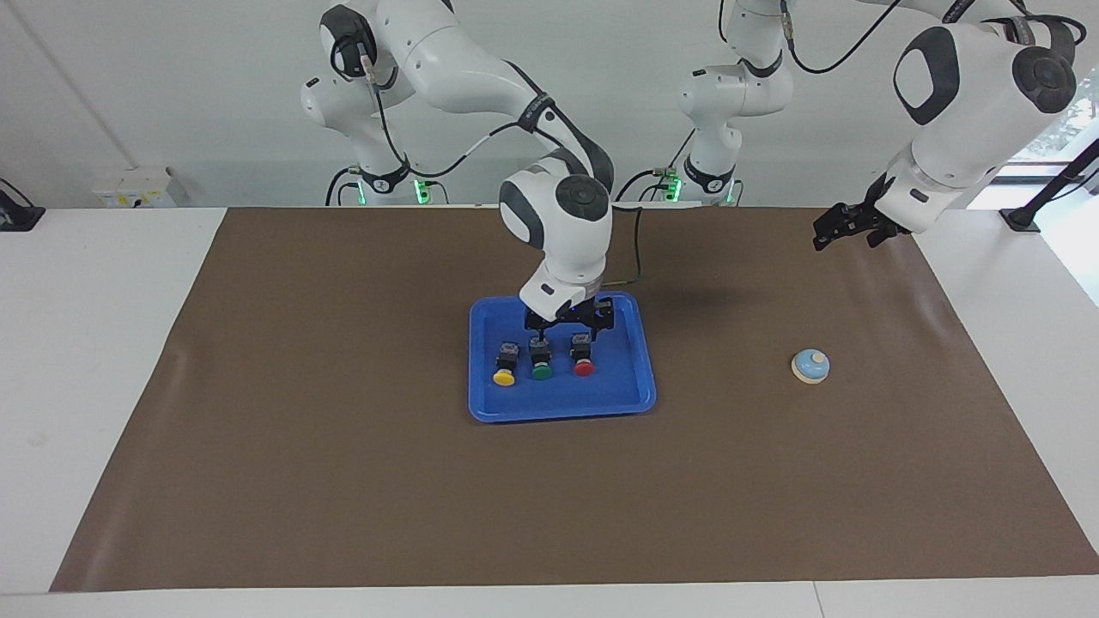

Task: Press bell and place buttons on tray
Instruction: 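Release the red button beside the green one and lift away, then withdraw the right gripper while the left gripper reaches the bell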

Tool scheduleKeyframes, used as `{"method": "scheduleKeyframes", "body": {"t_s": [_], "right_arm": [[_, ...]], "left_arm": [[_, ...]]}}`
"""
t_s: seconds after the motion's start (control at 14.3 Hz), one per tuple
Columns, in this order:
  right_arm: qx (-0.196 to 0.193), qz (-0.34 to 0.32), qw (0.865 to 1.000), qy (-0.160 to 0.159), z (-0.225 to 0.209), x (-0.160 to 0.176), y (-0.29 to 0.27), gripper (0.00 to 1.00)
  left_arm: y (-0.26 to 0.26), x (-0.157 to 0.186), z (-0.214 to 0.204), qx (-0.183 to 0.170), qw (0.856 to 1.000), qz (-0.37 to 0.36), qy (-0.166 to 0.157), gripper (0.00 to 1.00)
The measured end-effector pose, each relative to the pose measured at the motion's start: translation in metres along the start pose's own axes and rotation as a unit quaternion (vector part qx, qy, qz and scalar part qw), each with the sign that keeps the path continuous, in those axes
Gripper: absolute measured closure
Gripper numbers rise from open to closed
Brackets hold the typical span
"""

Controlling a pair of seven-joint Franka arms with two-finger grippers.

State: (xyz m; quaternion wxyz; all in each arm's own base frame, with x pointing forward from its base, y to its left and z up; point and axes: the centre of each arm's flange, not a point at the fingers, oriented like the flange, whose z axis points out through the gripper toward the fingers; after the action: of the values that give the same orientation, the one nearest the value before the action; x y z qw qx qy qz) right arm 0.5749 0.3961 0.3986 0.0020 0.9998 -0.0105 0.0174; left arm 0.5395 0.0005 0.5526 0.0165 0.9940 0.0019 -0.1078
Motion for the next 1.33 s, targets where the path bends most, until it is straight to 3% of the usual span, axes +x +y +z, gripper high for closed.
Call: {"method": "scheduleKeyframes", "body": {"t_s": [0.21,0.49,0.98,1.33], "right_arm": [[0.007,-0.004,1.0,0.021,-0.072,0.022,0.066,0.0],[-0.011,-0.02,1.0,-0.005,-0.121,0.028,0.155,0.0],[-0.015,-0.036,0.999,-0.011,-0.171,-0.001,0.258,0.0],[-0.017,-0.035,0.999,-0.019,-0.17,-0.001,0.34,0.0]], "left_arm": [[0.0,0.0,0.0,0.0,1.0,0.0,0.0,0.0],[0.0,0.0,0.0,0.0,1.0,0.0,0.0,0.0],[0.0,0.0,0.0,0.0,1.0,0.0,0.0,0.0],[-0.002,0.003,-0.002,0.0,1.0,-0.009,0.013,0.0]]}}
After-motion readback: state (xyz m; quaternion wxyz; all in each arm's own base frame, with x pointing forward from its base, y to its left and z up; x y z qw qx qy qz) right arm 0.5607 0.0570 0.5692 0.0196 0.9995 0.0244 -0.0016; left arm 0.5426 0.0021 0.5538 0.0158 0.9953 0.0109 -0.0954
